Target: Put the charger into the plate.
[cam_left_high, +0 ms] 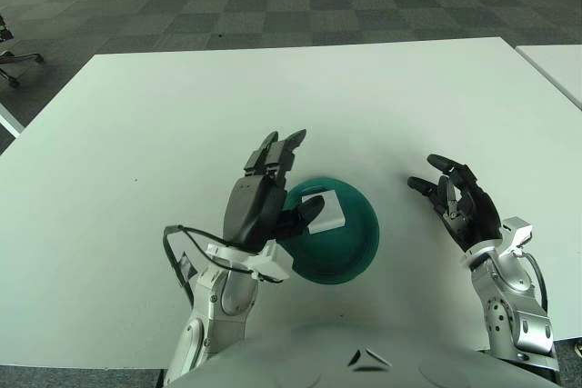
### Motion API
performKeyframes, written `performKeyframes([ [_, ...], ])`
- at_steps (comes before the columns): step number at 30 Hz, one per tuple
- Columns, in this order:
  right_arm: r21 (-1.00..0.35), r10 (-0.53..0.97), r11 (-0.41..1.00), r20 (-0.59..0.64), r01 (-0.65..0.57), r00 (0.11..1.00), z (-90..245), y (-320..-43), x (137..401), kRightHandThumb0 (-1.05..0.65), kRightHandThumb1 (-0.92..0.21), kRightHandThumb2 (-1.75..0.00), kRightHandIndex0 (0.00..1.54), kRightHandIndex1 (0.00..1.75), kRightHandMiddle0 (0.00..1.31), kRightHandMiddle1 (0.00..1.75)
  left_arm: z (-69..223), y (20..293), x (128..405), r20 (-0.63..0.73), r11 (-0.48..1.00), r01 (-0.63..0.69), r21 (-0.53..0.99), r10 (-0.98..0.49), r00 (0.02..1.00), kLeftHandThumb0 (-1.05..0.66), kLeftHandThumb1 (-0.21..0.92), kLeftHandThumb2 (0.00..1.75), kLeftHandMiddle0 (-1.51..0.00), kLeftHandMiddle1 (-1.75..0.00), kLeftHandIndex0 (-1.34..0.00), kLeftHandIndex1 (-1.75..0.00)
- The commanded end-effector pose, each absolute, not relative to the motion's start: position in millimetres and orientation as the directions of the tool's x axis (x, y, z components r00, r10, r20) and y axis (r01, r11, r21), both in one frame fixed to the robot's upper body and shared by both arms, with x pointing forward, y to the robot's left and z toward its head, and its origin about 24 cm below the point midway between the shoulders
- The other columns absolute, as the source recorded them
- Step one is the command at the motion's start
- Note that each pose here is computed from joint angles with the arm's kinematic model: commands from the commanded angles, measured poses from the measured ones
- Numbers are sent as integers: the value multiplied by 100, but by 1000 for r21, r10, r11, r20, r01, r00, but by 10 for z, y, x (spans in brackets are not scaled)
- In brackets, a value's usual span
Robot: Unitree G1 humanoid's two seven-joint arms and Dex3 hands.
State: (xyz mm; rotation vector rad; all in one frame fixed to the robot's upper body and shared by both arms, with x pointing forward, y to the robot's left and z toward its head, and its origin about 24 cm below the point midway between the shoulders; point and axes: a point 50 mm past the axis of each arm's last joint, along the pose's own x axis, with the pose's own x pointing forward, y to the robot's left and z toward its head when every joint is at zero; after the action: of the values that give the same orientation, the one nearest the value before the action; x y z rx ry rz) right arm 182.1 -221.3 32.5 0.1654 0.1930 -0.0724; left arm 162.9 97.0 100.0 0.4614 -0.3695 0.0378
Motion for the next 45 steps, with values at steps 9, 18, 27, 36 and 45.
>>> performKeyframes([
  [9, 160, -63, 982, -247, 105, 967, 257, -2245, 1761, -60, -82, -62, 24, 77, 0, 98, 792, 1167, 1415, 218, 821, -433, -371, 531, 819, -78, 92, 77, -28, -54, -8, -115],
  [18, 159, -64, 982, -246, 105, 967, 262, -2265, 1746, -60, -82, -62, 24, 77, 0, 98, 283, 1158, 1333, 53, 785, -486, -383, 544, 837, -84, 92, 92, -27, -19, 0, -94],
  [27, 159, -64, 982, -247, 105, 967, 267, -2282, 1739, -60, -82, -62, 24, 77, 0, 98, 108, 1092, 1147, -4, 836, -463, -295, 483, 876, -90, 92, 99, -13, -3, 0, -60],
  [36, 161, -62, 982, -246, 103, 967, 277, -2241, 1712, -60, -82, -62, 24, 77, 0, 98, -120, 1381, 1034, -47, 896, -421, -143, 419, 907, -94, 92, 101, -15, -3, 0, -53],
  [45, 161, -61, 981, -246, 103, 967, 286, -2197, 1679, -60, -82, -62, 24, 77, 0, 98, -128, 1493, 1014, -41, 935, -348, -71, 346, 937, -96, 92, 103, -20, -3, 0, -60],
])
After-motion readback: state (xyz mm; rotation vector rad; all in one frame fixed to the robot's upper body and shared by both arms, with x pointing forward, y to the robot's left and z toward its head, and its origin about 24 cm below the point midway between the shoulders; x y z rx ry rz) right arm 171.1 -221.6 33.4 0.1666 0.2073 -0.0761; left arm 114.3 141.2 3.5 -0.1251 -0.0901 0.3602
